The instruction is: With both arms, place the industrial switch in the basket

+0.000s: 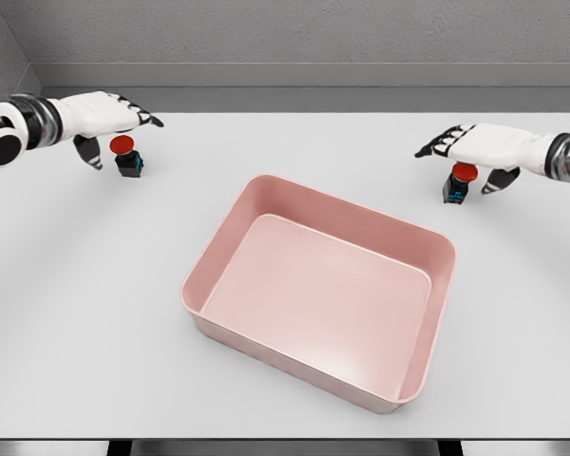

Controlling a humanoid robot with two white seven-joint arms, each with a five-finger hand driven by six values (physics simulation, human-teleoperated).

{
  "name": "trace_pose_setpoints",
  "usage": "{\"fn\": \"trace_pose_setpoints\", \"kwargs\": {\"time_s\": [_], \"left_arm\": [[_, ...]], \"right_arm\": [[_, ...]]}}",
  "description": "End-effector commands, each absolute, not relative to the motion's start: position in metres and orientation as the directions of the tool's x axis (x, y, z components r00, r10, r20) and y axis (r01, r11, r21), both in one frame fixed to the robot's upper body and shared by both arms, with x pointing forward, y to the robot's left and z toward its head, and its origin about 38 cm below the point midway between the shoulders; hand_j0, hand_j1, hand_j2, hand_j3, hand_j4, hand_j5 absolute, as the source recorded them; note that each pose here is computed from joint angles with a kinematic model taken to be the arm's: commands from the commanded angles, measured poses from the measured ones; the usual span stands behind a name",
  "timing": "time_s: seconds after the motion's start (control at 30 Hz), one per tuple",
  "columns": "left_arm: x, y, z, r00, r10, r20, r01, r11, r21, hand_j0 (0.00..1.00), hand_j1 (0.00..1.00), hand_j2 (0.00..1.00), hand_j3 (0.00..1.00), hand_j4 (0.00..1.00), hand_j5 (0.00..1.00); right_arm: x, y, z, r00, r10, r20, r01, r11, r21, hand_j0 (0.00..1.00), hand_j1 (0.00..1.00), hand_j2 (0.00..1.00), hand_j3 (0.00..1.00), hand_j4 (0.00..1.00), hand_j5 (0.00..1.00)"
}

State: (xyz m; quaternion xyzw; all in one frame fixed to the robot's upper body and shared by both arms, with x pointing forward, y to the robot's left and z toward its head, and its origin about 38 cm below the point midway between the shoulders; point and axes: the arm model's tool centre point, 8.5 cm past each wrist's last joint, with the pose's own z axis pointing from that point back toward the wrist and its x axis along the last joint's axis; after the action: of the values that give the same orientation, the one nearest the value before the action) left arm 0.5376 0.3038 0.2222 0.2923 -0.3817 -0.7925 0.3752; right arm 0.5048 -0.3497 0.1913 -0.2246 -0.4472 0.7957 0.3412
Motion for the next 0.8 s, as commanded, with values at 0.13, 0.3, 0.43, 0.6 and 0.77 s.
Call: {"fn": "trace_pose_setpoints", "kwargs": {"time_s": [0.13,0.3,0.43,0.6,0.77], "left_arm": [[0.544,0.298,0.216,-0.535,-0.822,-0.195,0.377,-0.44,0.815,1.0,1.0,1.0,1.0,1.0,1.0],[0.552,0.294,0.206,-0.508,-0.838,-0.2,0.399,-0.435,0.808,1.0,1.0,1.0,1.0,1.0,1.0],[0.555,0.298,0.201,-0.487,-0.851,-0.197,0.418,-0.425,0.803,1.0,1.0,1.0,1.0,1.0,1.0],[0.556,0.297,0.186,-0.469,-0.857,-0.212,0.447,-0.437,0.78,1.0,1.0,1.0,1.0,1.0,1.0],[0.556,0.295,0.185,-0.475,-0.853,-0.217,0.444,-0.445,0.778,0.99,0.99,0.99,0.99,0.99,0.99]], "right_arm": [[0.508,-0.356,0.181,-0.645,0.761,-0.062,-0.368,-0.381,-0.849,1.0,1.0,1.0,1.0,1.0,1.0],[0.508,-0.36,0.178,-0.636,0.769,-0.063,-0.377,-0.382,-0.844,1.0,1.0,1.0,1.0,1.0,1.0],[0.509,-0.359,0.178,-0.635,0.77,-0.063,-0.376,-0.379,-0.845,1.0,1.0,1.0,1.0,1.0,1.0],[0.509,-0.361,0.178,-0.636,0.768,-0.077,-0.373,-0.393,-0.84,0.92,0.92,0.92,0.92,0.92,0.92],[0.508,-0.358,0.178,-0.642,0.763,-0.072,-0.37,-0.391,-0.843,0.92,0.92,0.92,0.92,0.92,0.92]]}}
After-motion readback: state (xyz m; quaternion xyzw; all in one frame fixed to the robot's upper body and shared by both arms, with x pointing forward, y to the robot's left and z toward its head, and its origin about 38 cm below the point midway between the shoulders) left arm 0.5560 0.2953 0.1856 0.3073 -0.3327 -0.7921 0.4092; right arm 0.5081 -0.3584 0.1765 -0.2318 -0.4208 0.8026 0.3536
